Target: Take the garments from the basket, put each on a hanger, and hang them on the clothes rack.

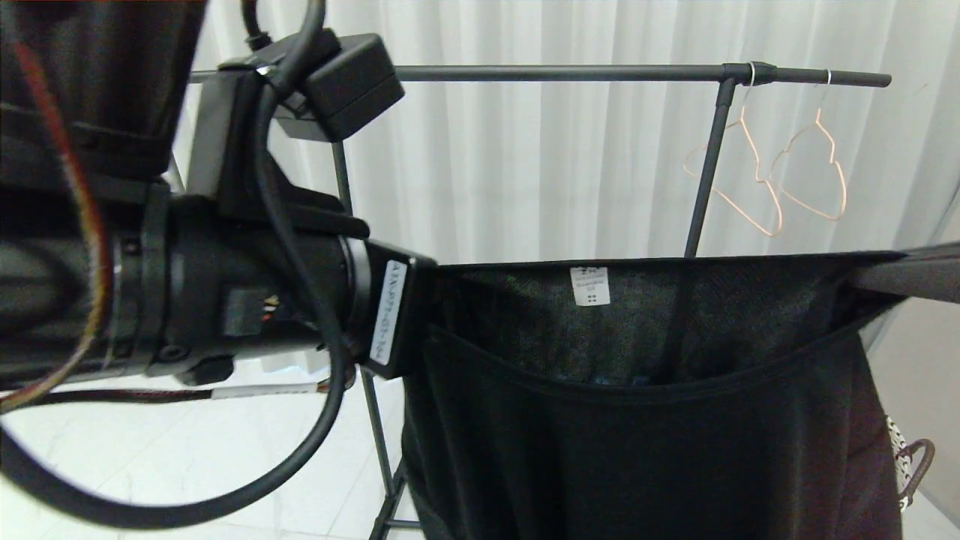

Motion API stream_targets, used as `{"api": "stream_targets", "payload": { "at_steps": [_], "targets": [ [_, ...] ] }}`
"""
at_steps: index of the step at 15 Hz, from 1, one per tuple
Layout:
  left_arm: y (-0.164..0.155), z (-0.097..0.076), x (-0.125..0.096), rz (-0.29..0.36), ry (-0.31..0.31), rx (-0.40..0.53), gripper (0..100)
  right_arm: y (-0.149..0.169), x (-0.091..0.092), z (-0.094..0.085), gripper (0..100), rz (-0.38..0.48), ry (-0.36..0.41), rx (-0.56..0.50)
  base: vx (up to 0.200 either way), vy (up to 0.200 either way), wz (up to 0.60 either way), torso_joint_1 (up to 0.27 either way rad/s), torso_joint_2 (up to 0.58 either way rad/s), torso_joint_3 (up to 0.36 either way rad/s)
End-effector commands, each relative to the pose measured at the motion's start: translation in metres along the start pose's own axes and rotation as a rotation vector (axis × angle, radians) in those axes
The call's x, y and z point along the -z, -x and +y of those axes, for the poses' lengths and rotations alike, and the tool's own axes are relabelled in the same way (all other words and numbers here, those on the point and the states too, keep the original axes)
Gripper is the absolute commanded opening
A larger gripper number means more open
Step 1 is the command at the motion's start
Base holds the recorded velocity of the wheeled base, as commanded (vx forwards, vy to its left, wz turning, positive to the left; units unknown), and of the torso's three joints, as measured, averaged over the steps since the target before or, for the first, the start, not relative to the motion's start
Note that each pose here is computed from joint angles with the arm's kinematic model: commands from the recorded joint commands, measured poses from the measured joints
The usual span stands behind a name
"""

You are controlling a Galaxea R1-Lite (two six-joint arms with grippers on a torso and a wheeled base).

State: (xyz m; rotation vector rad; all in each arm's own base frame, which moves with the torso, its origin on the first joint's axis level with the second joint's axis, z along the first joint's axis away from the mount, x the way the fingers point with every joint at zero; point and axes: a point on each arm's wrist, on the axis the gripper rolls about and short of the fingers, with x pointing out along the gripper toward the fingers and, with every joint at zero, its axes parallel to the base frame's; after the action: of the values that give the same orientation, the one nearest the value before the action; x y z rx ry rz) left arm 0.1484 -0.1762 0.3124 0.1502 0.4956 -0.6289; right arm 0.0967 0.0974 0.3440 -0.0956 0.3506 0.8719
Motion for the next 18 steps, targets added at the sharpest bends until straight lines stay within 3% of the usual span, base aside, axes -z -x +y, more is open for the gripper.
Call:
{"api": "stream_targets", "payload": {
  "at_steps": [1,6,13,15,16,18],
  "targets": [
    [0.033,0.006,0.015,-0.032,0.004,0.022,0,-0.045,-0.01,-0.011,0,0.022,-0.014,0.012,0.0,0.0,0.0,0.0,0.0,0.0],
    [0.057,-0.026,0.03,-0.034,-0.032,0.207,0,-0.08,-0.029,-0.01,0,-0.057,0.003,-0.07,0.0,0.0,0.0,0.0,0.0,0.0],
    [0.055,-0.026,0.034,-0.024,-0.038,0.195,0,-0.078,-0.032,-0.007,0,-0.065,0.009,-0.083,0.0,0.0,0.0,0.0,0.0,0.0],
    [0.054,-0.025,0.035,-0.021,-0.039,0.182,0,-0.063,-0.03,-0.005,0,-0.061,0.008,-0.077,0.0,0.0,0.0,0.0,0.0,0.0],
    [0.051,-0.026,0.031,-0.034,-0.032,0.165,0,-0.05,-0.027,-0.005,0,-0.036,0.002,-0.07,0.0,0.0,0.0,0.0,0.0,0.0],
    [0.03,-0.025,0.006,-0.141,0.036,0.119,0,-0.019,-0.013,-0.003,0,0.032,-0.015,-0.065,0.0,0.0,0.0,0.0,0.0,0.0]
  ]
}}
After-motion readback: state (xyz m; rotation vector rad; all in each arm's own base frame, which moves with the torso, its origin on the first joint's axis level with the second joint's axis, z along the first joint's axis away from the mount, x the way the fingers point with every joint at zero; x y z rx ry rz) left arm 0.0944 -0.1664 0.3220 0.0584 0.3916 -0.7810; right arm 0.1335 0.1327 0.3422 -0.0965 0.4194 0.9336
